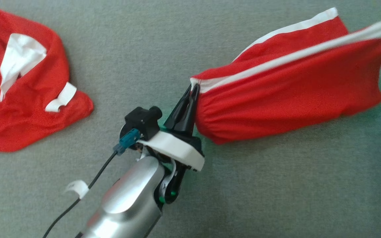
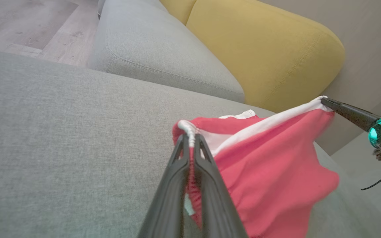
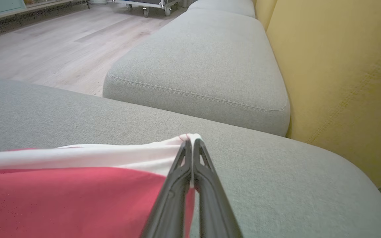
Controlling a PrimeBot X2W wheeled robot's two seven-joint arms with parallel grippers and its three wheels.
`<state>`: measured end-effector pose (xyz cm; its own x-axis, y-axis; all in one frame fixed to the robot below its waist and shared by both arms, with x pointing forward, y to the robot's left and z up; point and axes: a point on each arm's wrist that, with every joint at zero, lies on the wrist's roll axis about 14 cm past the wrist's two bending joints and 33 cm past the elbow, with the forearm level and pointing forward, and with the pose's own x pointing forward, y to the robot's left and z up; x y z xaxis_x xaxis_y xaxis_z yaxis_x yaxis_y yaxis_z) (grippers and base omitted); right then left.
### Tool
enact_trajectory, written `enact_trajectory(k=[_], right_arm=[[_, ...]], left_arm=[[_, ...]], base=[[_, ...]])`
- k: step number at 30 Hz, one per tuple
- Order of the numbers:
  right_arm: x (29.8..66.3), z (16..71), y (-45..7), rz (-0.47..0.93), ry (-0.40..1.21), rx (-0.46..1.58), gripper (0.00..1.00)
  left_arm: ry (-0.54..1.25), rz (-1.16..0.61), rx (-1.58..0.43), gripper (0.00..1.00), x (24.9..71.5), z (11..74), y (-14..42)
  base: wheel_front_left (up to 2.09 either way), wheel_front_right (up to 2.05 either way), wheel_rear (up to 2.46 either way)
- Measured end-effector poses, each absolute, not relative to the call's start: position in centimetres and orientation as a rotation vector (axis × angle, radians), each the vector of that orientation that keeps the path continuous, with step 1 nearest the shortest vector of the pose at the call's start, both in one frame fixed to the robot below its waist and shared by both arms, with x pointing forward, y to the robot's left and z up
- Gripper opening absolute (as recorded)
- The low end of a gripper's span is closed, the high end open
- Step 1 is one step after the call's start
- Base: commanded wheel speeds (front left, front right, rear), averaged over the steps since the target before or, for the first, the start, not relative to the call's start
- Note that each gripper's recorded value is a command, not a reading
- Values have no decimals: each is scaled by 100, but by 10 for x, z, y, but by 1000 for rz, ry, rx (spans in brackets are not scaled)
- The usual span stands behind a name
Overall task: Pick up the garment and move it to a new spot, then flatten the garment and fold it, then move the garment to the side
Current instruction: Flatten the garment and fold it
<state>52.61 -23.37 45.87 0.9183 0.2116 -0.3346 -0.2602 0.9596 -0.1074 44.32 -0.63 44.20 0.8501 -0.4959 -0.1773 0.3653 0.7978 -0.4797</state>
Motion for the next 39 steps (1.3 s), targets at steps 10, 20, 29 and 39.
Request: enact_trajectory(k=[10, 20, 29, 39], right_arm=[[572, 426, -201, 321, 378, -167, 0], [570, 426, -204, 255, 311, 32, 100], [532, 382, -220, 150, 438, 143, 100], [522, 352, -202, 157, 588, 161, 0]], left_arm=[[272, -429, -477, 0, 462, 444, 0], [161, -368, -359, 100, 476, 467, 16], [-29, -191, -175, 100, 437, 500, 59], [-67, -51, 9, 100, 395, 503, 93]], base=[[0, 0, 0], [0, 0, 0], [0, 0, 0], [0, 0, 0]])
